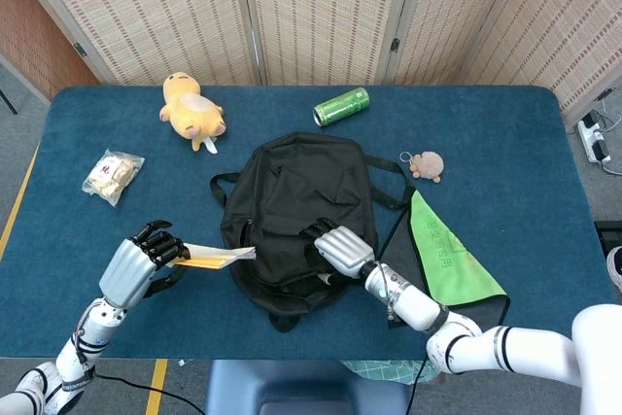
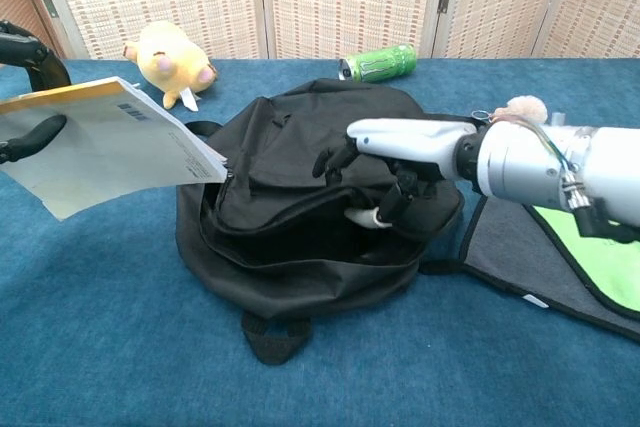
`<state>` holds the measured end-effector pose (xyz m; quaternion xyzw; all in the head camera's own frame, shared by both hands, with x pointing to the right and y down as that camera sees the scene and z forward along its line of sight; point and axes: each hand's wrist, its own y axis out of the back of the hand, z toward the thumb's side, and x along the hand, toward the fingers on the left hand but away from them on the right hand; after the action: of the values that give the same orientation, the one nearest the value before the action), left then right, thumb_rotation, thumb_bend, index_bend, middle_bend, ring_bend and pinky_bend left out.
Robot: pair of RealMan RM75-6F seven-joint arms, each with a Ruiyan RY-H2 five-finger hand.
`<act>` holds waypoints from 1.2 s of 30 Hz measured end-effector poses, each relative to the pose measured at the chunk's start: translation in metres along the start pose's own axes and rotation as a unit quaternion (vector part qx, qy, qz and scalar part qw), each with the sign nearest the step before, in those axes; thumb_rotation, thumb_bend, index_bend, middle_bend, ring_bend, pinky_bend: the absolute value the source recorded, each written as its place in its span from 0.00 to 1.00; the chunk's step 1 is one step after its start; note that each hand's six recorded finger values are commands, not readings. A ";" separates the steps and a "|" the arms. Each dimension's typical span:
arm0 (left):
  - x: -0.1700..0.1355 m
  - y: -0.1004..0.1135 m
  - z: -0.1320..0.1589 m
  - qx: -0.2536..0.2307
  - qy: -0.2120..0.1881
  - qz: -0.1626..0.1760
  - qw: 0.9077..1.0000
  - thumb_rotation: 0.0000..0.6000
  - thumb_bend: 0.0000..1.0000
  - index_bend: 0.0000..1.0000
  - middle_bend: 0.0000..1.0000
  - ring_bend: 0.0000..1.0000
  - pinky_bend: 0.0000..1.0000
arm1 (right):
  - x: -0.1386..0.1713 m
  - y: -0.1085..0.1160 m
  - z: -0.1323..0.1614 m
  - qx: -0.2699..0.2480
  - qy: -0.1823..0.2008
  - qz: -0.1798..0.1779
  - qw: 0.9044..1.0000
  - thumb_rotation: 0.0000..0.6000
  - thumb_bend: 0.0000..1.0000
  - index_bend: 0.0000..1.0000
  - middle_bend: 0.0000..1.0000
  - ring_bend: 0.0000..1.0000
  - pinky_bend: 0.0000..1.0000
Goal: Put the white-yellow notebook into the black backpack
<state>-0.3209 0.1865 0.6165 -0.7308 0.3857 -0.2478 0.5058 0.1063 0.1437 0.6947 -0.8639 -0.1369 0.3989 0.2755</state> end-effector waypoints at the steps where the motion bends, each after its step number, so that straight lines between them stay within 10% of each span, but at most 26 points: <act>1: 0.000 0.000 0.002 -0.001 -0.005 0.001 1.000 1.00 0.48 0.67 0.65 0.56 0.37 | -0.002 0.003 0.000 -0.004 -0.003 -0.005 1.000 1.00 0.55 0.65 0.25 0.16 0.07; 24: 0.054 -0.011 0.085 0.008 -0.221 0.044 0.974 1.00 0.48 0.68 0.69 0.61 0.56 | -0.030 0.076 0.008 -0.196 -0.076 -0.171 0.963 1.00 0.64 0.64 0.27 0.21 0.14; 36: 0.077 -0.016 0.119 0.017 -0.265 0.061 0.962 1.00 0.48 0.69 0.70 0.62 0.57 | -0.037 0.092 0.006 -0.258 -0.076 -0.181 0.946 1.00 0.66 0.61 0.27 0.23 0.14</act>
<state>-0.1812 0.1918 0.5861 -0.7363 0.2777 -0.0205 0.6167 0.0800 0.0546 0.6605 -0.8332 -0.4101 0.3572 0.0995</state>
